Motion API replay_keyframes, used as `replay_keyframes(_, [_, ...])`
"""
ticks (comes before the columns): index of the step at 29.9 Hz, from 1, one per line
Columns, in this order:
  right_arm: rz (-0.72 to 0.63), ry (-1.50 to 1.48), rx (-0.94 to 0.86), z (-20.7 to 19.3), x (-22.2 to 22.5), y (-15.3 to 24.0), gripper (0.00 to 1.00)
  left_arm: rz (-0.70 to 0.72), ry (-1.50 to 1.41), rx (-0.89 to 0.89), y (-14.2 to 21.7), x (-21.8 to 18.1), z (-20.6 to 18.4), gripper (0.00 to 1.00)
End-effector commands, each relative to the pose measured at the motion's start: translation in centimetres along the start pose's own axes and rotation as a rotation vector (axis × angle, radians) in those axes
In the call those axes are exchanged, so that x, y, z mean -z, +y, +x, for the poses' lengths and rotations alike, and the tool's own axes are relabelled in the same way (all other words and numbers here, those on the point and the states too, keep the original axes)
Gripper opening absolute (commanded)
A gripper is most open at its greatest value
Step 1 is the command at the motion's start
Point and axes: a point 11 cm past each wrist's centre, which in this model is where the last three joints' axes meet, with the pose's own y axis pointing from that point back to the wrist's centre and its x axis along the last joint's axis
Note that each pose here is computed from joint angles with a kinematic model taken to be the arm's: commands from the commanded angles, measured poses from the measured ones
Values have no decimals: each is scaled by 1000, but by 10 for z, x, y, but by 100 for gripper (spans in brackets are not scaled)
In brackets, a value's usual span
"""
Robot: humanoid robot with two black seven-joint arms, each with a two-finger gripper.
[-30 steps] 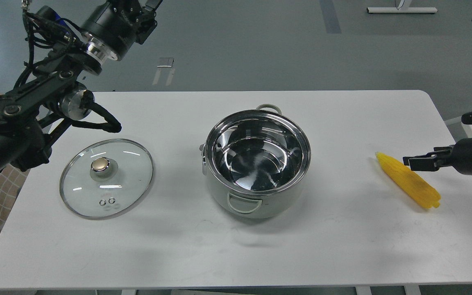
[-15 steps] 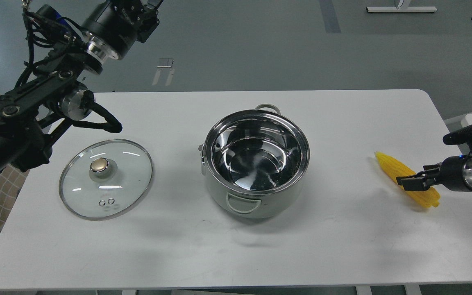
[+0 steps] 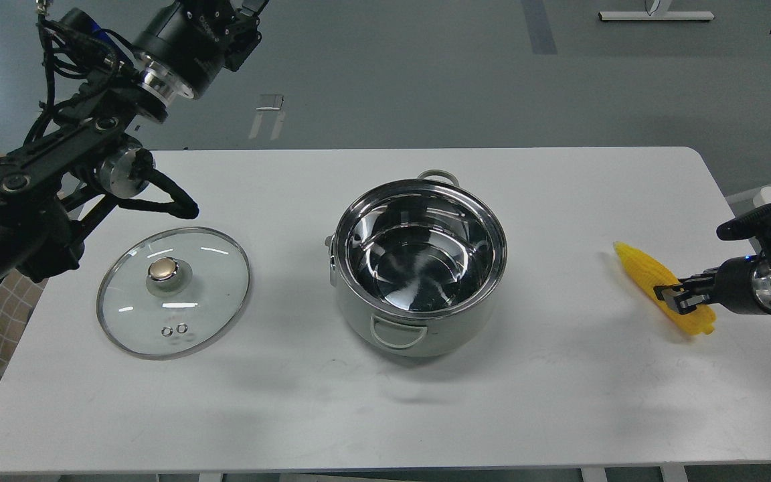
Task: Open pot and put corn in
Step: 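Lift the corn with the right gripper and carry it over the pot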
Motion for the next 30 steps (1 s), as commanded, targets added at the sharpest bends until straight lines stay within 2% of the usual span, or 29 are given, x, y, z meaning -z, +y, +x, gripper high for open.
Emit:
replay_keyframes(1, [13, 35, -84, 41, 3, 24, 8, -2, 3, 4, 0, -1, -2, 97])
replay_keyframes(4, [25, 96, -179, 95, 13, 55, 9, -5, 3, 8, -1, -1, -3, 97])
replay_keyframes(8, [45, 157, -242, 147, 32, 84, 9, -3, 4, 7, 0, 0, -3, 97])
replay_keyframes(10, [79, 223, -269, 184, 61, 99, 9, -2, 5, 9, 0, 0, -4, 97])
replay_keyframes(12, [132, 280, -265, 201, 92, 100, 10, -2, 4, 8, 0, 0, -4, 97])
replay_keyframes(14, [158, 299, -251, 207, 107, 99, 10, -3, 6, 10, -1, 0, -5, 97])
replay_keyframes(16, [215, 373, -212, 219, 148, 88, 10, -3, 9, 12, -1, 0, -6, 97])
replay_keyframes(21, [307, 467, -145, 220, 207, 61, 12, -3, 7, 9, -1, 0, -5, 97])
replay_keyframes(24, [359, 478, -95, 212, 234, 43, 13, -2, 4, 8, 0, 0, -4, 97])
replay_keyframes(29, [386, 488, -75, 209, 253, 27, 15, 3, 2, 2, 2, 1, -1, 97])
replay_keyframes(30, [388, 487, -69, 207, 256, 21, 20, 3, 2, 2, 2, 1, -1, 97])
